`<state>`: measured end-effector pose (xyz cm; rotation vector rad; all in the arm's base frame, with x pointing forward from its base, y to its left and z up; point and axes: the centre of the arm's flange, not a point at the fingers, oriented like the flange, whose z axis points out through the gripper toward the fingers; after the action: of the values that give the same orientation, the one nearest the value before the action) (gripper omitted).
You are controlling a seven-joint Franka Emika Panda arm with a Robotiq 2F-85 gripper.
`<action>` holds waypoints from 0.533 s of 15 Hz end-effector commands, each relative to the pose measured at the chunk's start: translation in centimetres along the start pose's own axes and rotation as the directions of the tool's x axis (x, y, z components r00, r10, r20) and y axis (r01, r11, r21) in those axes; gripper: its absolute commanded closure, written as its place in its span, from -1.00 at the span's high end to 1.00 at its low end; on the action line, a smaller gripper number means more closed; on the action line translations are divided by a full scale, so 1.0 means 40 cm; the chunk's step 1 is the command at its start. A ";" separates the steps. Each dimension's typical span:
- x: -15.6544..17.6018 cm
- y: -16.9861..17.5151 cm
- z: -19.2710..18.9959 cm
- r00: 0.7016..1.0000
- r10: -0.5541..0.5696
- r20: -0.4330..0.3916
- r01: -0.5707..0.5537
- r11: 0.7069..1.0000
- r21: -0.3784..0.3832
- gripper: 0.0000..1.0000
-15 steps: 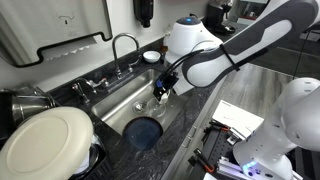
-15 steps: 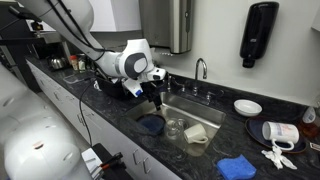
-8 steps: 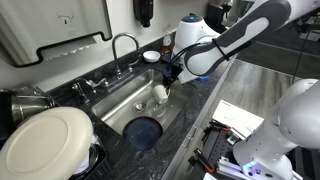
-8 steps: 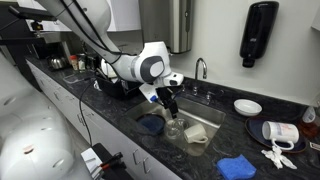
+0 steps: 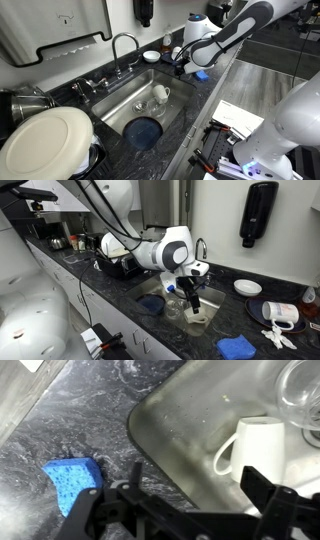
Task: Move the sponge backwards
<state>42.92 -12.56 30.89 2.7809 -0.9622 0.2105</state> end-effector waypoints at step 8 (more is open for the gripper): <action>0.148 0.273 0.191 0.908 0.387 0.163 -0.386 0.922 -0.036 1.00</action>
<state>40.52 -22.46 27.10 2.6223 -1.4723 0.0323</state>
